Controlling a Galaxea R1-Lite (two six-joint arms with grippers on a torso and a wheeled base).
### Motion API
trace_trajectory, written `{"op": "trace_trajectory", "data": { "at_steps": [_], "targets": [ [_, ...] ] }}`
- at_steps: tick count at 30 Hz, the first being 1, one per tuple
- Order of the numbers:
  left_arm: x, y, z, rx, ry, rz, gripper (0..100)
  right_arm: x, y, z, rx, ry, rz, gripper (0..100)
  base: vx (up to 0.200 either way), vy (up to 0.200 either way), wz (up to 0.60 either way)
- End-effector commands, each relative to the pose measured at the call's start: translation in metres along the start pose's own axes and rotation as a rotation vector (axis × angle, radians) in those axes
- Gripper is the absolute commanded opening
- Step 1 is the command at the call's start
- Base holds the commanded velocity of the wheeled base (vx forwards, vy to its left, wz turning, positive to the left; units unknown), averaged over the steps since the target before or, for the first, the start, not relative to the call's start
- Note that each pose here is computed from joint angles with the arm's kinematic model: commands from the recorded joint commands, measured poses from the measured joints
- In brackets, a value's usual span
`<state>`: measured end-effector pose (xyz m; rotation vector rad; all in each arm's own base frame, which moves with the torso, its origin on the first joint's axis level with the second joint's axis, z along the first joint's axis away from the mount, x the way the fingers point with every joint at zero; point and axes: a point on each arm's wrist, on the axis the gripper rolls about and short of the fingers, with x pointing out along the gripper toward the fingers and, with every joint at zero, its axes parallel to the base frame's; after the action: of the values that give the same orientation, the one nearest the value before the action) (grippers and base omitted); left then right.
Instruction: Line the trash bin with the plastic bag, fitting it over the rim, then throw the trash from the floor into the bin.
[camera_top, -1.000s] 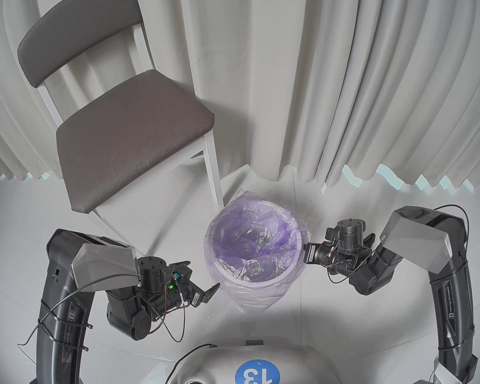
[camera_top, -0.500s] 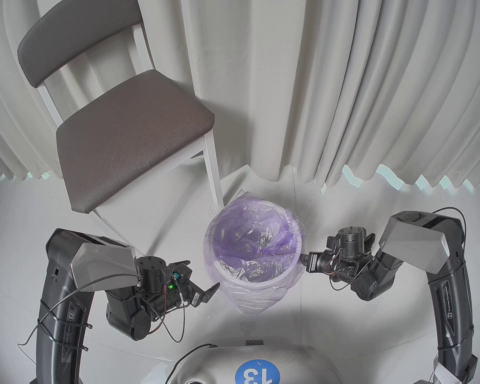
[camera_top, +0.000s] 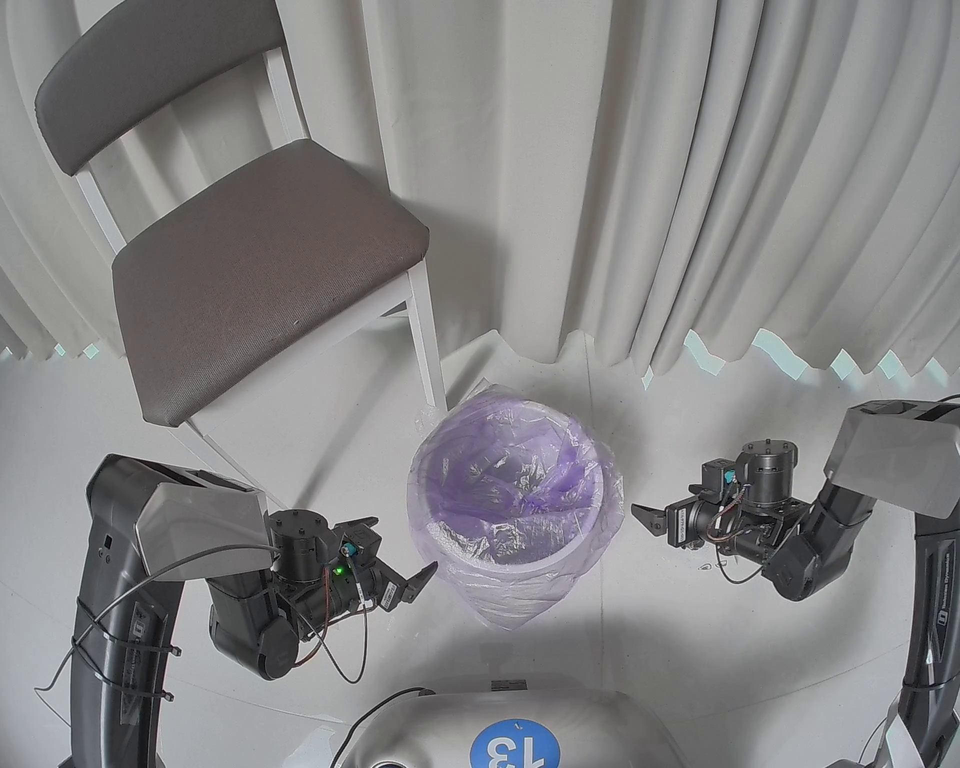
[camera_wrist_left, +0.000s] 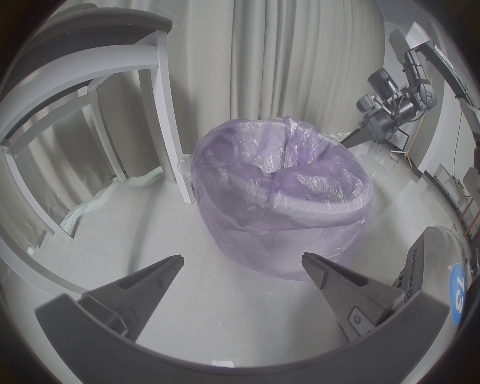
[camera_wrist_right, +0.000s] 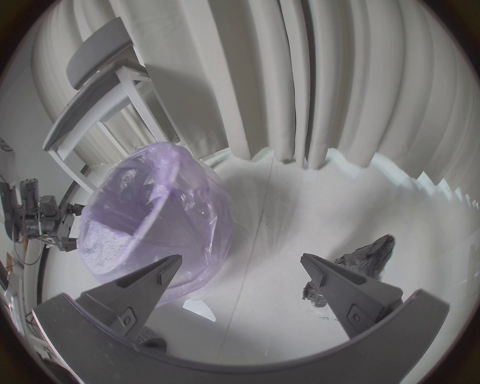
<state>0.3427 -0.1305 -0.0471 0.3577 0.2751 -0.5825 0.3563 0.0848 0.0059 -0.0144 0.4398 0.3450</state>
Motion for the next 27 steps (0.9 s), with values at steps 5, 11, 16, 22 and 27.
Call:
{"op": "trace_trajectory", "data": {
  "at_steps": [5,11,16,22,27],
  "targets": [
    [-0.009,0.002,0.009,0.02,-0.033,0.012,100,-0.022,0.059,0.029,-0.083,-0.183,0.161,100,0.0,0.0,0.0],
    [-0.013,0.0,0.01,0.041,-0.044,0.013,100,-0.017,0.084,0.025,-0.131,-0.201,0.315,100,0.0,0.0,0.0],
    [-0.013,0.0,0.009,0.042,-0.042,0.013,100,-0.007,0.079,0.021,-0.259,-0.182,0.413,100,0.0,0.0,0.0],
    [-0.013,0.0,0.01,0.043,-0.046,0.012,100,0.005,0.085,0.02,-0.419,-0.068,0.511,100,0.0,0.0,0.0],
    [-0.013,0.0,0.01,0.044,-0.048,0.014,100,0.018,0.088,0.029,-0.477,-0.08,0.605,100,0.0,0.0,0.0]
  ]
}}
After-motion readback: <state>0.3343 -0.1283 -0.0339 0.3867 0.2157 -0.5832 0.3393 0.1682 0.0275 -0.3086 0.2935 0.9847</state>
